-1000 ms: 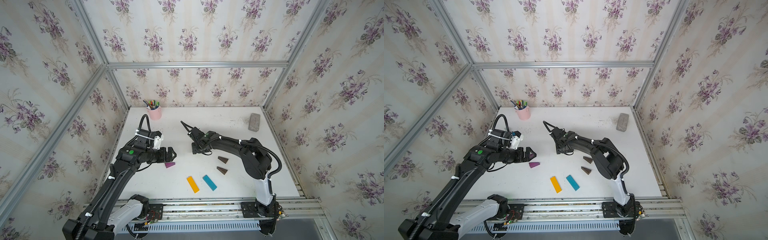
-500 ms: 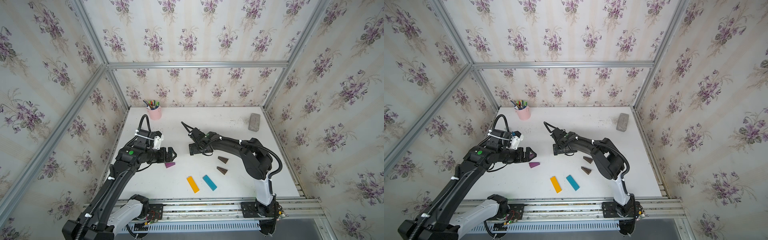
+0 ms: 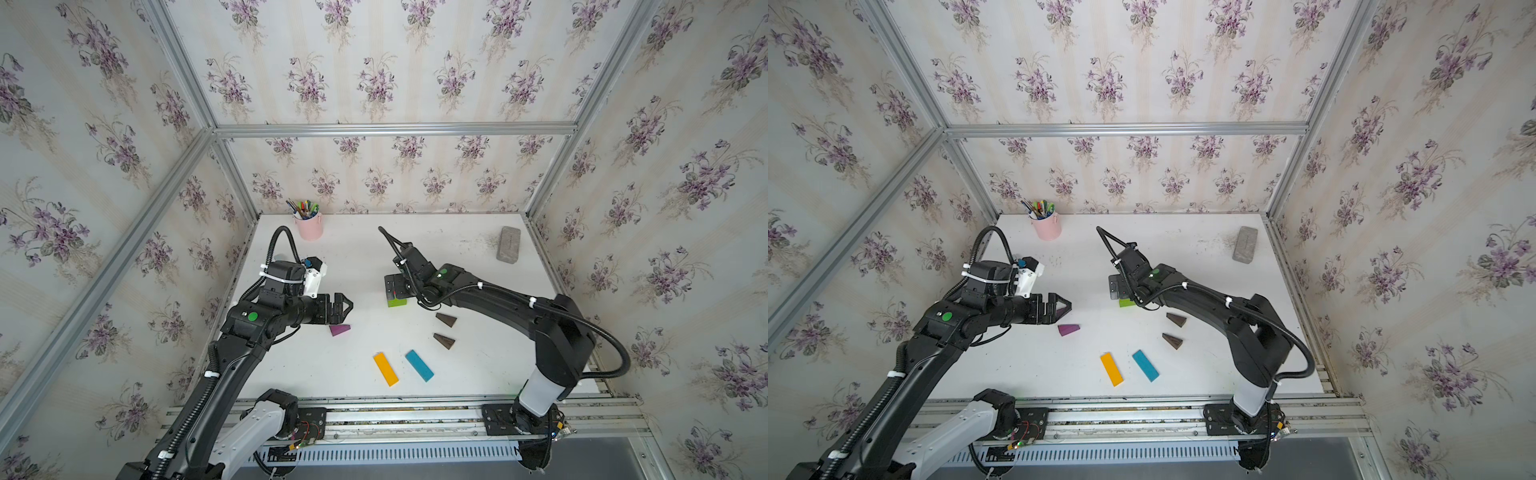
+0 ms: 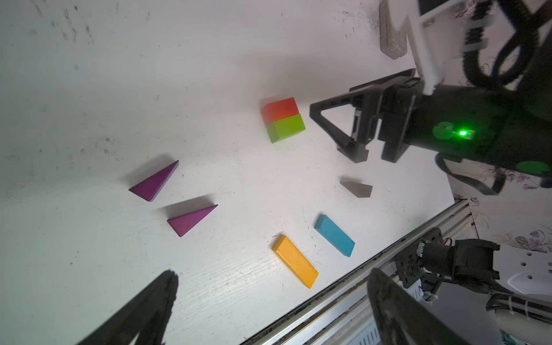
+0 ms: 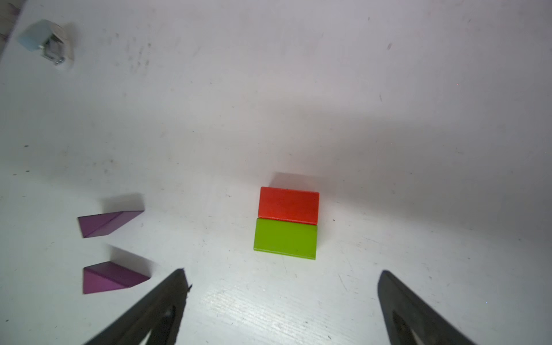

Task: Assemble a small pinwheel with building blocks
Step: Adjust the building block at the center of the board.

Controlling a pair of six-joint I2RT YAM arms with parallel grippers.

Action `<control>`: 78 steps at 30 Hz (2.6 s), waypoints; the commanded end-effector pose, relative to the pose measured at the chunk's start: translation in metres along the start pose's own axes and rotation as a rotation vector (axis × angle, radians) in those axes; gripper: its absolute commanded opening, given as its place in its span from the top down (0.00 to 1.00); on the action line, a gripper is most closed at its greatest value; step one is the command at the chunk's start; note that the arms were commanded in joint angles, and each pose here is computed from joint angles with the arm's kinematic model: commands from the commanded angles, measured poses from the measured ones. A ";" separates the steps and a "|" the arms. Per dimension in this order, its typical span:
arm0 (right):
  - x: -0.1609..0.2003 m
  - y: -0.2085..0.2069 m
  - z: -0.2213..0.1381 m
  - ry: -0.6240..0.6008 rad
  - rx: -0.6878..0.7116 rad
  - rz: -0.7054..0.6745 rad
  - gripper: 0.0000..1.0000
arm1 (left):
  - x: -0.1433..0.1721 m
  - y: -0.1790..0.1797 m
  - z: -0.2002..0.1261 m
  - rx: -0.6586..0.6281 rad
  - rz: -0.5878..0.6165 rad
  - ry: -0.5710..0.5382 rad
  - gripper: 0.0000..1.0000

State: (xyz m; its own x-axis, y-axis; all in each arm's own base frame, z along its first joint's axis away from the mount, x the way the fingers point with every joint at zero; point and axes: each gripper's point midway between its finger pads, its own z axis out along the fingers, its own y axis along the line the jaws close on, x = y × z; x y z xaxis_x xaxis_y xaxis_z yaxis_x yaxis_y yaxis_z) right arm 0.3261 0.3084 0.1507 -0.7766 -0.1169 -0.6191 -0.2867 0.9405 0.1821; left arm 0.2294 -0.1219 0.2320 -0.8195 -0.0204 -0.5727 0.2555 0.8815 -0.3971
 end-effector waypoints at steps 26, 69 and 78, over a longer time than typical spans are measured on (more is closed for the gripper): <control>-0.004 -0.007 -0.096 -0.369 -0.279 -0.244 0.00 | -0.062 0.041 -0.021 -0.395 0.620 -0.183 0.15; 0.044 -0.015 -0.114 -0.491 -0.491 -0.289 0.00 | 0.013 0.116 0.112 -0.274 1.398 0.547 0.51; 0.045 -0.016 -0.112 -0.482 -0.503 -0.276 0.00 | 0.035 0.112 0.109 -0.176 1.405 0.590 0.48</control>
State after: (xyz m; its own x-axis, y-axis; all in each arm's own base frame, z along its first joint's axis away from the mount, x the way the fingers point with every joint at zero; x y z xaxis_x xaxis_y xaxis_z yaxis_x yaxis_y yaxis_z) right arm 0.2334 0.2505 0.1980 -0.3593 -0.0868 -0.9292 -0.7375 0.6365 0.2257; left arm 0.2947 -0.0718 0.0919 -0.1203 0.9926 -0.0191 0.9277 0.1193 0.3538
